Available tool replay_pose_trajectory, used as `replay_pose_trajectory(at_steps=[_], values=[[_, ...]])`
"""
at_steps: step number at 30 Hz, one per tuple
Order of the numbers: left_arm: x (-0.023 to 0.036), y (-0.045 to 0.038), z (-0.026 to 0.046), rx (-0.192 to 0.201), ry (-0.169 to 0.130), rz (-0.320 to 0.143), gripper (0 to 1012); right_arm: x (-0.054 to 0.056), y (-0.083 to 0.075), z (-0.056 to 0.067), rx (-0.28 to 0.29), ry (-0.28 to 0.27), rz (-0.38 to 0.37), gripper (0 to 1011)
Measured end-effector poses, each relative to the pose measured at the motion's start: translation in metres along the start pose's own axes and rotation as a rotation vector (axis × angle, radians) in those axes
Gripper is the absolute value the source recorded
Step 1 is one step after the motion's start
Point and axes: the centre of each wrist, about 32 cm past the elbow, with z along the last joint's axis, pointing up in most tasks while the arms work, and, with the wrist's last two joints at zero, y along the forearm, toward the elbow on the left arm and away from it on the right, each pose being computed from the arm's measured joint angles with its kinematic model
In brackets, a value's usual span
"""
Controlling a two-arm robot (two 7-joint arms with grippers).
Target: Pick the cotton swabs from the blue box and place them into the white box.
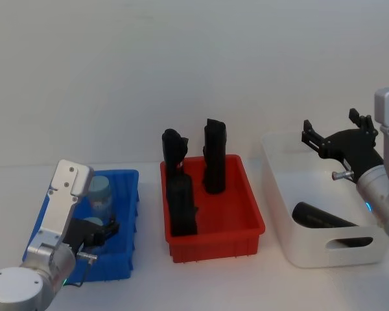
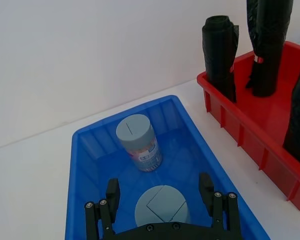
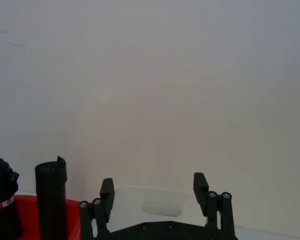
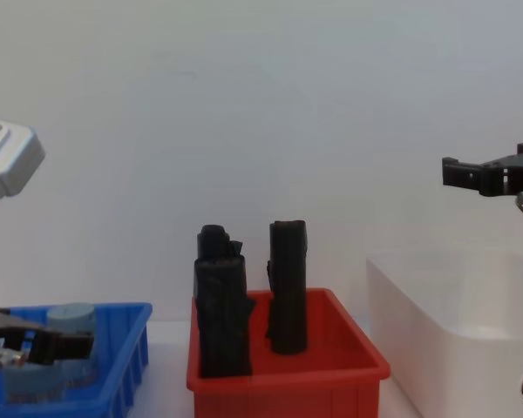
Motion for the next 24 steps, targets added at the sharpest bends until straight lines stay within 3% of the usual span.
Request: replay_pose_trajectory(at_steps=[24], values=[[0.0023, -0.0118, -0.0178, 0.059, 0.041, 0.007, 1003, 0.0, 0.0, 0.0, 0.0, 0.0, 0.0, 1002]])
